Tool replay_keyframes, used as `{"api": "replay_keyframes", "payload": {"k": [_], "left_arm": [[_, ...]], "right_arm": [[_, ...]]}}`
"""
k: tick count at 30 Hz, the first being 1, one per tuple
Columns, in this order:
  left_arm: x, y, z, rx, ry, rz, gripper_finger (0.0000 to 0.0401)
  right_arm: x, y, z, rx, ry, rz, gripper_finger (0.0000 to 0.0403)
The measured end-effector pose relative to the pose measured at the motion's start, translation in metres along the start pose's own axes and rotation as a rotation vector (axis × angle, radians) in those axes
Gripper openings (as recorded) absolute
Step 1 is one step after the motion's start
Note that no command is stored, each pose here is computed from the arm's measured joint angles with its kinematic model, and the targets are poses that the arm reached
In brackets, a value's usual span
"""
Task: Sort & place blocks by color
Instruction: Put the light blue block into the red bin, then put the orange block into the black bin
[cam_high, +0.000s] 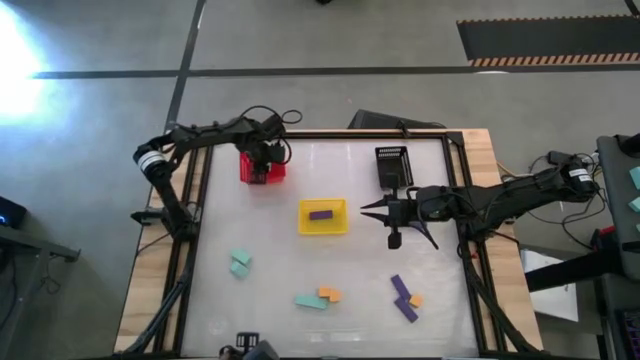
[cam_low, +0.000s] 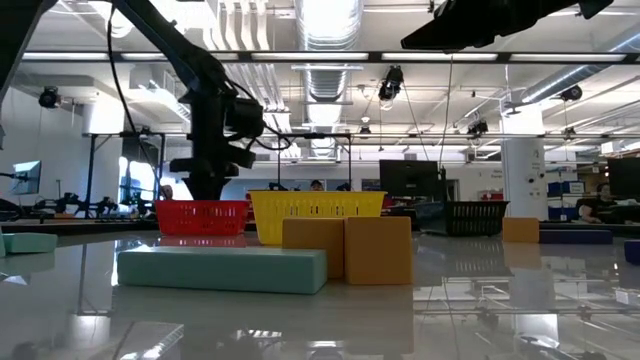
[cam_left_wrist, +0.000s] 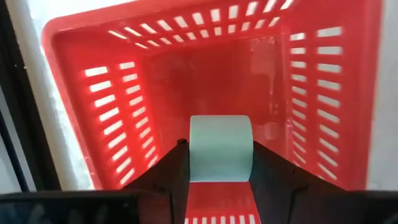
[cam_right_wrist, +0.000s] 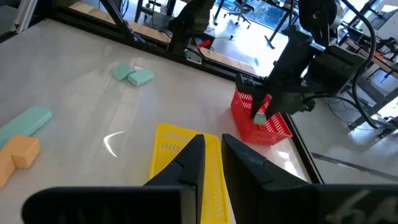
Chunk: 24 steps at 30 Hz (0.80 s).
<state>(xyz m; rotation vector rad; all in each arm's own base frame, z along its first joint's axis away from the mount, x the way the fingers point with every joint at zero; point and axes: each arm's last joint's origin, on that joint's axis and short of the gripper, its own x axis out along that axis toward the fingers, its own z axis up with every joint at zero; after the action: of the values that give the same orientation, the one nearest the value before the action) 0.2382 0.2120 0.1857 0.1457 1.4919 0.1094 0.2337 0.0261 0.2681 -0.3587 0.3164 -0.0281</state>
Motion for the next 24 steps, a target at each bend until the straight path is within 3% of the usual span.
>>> {"api": "replay_keyframes", "payload": {"k": [7,18,24], "left_arm": [[0.001,0.001,0.001,-0.001,0.005,0.026,0.0182],[-0.019,-0.004,0.003,-0.008,0.001,0.051,0.0189],[-0.058,-0.027,0.011,-0.128,-0.029,0.048,0.019]], "right_arm": [[0.0,0.0,0.0,0.0,0.002,0.001,0.0043],[0.0,0.0,0.0,0.012,0.002,0.001,0.0043],[0.0,0.0,0.0,0.025,0.002,0.001,0.0043]]}}
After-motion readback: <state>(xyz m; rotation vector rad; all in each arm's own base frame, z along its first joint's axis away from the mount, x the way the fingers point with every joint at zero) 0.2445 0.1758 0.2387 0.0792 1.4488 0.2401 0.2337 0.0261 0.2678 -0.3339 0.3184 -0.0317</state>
